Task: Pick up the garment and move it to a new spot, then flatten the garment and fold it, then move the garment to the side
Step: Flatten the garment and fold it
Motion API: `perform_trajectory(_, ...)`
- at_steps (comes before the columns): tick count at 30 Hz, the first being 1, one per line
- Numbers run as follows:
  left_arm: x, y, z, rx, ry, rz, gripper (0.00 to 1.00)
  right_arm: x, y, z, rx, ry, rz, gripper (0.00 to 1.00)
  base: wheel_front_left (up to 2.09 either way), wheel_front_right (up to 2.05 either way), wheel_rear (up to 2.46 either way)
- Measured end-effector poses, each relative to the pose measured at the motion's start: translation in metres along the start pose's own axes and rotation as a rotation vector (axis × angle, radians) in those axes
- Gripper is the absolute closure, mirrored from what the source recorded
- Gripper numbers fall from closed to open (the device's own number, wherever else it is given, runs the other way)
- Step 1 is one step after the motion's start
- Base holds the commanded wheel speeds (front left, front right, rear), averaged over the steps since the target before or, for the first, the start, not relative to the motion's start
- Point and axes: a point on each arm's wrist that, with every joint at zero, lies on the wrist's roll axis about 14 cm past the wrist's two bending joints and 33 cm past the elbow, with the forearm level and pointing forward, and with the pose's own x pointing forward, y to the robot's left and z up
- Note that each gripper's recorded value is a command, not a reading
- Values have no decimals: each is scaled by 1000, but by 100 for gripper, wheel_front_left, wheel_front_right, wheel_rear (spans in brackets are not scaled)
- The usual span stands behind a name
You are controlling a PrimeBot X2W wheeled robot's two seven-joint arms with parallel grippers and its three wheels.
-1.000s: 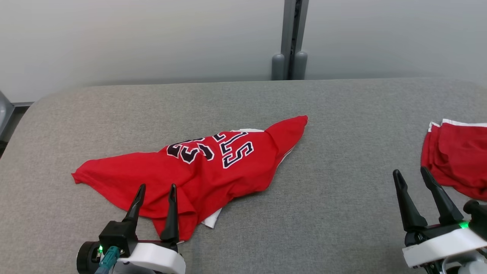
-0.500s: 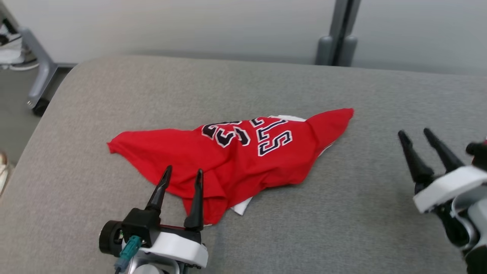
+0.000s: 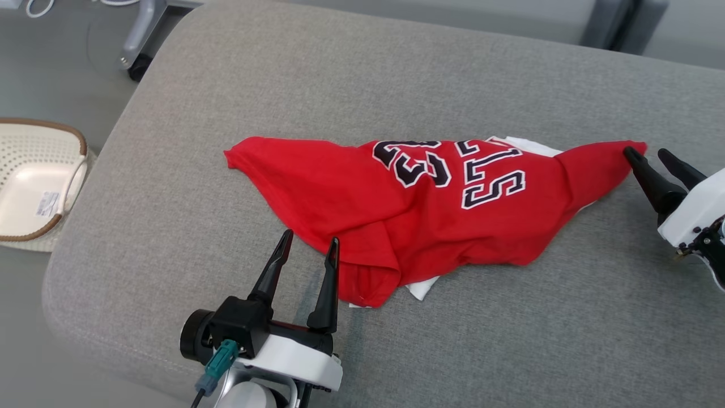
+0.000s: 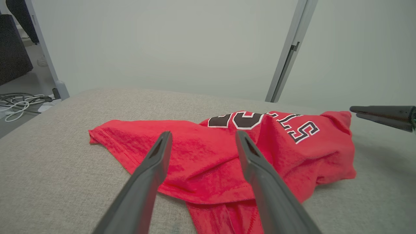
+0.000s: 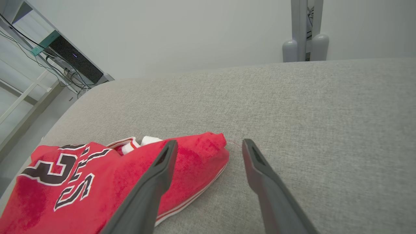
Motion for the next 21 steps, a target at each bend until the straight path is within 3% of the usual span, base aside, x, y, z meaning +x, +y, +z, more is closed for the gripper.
perform_trajectory(10, 3, 6, -6, 1, 21, 38, 0, 24, -6, -21, 69, 220, 13, 0, 0, 0, 0)
perform_trajectory(11, 3, 7, -6, 1, 22, 40, 0, 24, -4, -23, 76, 235, 19, 17, 0, 0, 0)
perform_trajectory(12, 2, 7, -6, 1, 22, 42, 0, 24, -2, -24, 78, 244, 25, 66, 0, 0, 0)
perform_trajectory(13, 2, 8, -6, 1, 22, 45, 0, 23, 0, -24, 78, 247, 29, 100, 0, 0, 0)
perform_trajectory(21, -2, 7, 2, 0, -1, 37, 0, 9, 29, -4, 77, 178, 95, 100, 0, 0, 0)
